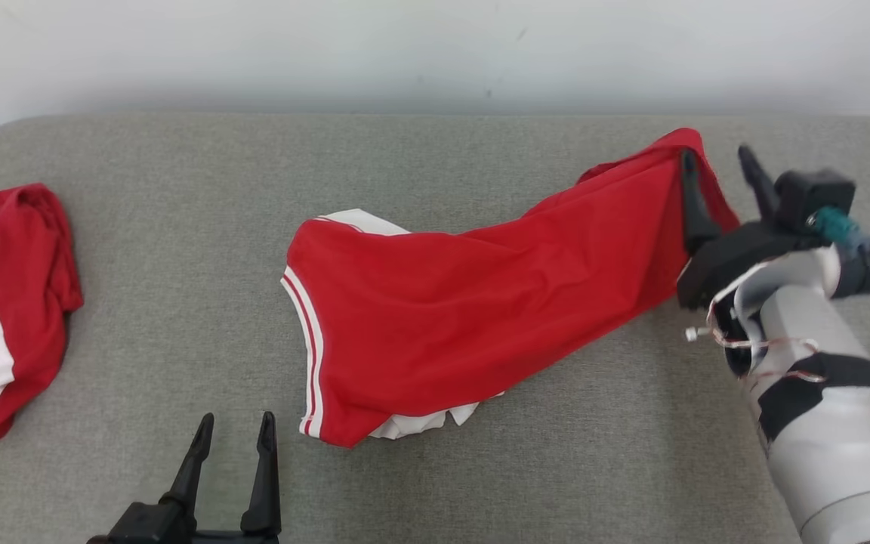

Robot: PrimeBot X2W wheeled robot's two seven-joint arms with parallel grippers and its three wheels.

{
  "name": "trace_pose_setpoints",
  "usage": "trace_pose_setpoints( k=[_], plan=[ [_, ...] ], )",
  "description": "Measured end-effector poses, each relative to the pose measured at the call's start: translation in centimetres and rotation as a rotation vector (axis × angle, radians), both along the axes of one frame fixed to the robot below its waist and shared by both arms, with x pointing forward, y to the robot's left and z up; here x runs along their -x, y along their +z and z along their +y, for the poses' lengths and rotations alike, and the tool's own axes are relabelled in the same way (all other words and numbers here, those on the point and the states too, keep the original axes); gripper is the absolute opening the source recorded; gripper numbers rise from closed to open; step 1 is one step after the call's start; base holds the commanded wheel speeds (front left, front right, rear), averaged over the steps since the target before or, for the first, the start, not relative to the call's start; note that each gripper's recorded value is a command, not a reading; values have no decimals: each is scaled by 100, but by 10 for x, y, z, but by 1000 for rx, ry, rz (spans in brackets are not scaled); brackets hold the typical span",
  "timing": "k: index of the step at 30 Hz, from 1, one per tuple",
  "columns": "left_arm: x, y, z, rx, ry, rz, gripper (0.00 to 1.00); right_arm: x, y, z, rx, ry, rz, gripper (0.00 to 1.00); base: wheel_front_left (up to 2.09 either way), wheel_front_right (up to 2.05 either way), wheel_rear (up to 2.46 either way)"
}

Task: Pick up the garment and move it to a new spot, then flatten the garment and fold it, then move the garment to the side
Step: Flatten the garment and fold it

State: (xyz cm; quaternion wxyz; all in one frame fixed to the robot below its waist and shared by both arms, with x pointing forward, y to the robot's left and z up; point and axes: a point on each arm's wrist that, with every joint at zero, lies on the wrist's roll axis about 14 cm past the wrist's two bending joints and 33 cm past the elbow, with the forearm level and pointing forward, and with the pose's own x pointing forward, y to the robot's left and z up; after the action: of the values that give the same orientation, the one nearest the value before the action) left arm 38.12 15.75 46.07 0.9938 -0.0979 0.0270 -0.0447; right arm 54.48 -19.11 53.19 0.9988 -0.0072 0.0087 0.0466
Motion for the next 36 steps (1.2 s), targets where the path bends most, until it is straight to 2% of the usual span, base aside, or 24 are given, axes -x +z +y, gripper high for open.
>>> trace_pose_setpoints(
  k=[5,9,14,19,26,36],
  plan=[
    [-1,1,-5,2,-18,-4,100,13,-24,-4,30,0,85,100,0,0,0],
    [0,0,-5,2,-19,0,100,13,-27,-6,44,2,101,100,0,0,0],
    [2,-2,-5,3,-19,6,100,10,-12,-6,38,4,66,100,0,0,0],
    [10,-7,-10,4,-40,26,100,15,18,-6,15,10,-44,100,0,0,0],
    [17,-8,-18,1,-66,30,100,55,29,-12,-26,6,-155,100,0,0,0],
    [20,-20,-46,5,-156,67,100,112,11,0,-66,-5,-184,100,0,0,0]
  ],
)
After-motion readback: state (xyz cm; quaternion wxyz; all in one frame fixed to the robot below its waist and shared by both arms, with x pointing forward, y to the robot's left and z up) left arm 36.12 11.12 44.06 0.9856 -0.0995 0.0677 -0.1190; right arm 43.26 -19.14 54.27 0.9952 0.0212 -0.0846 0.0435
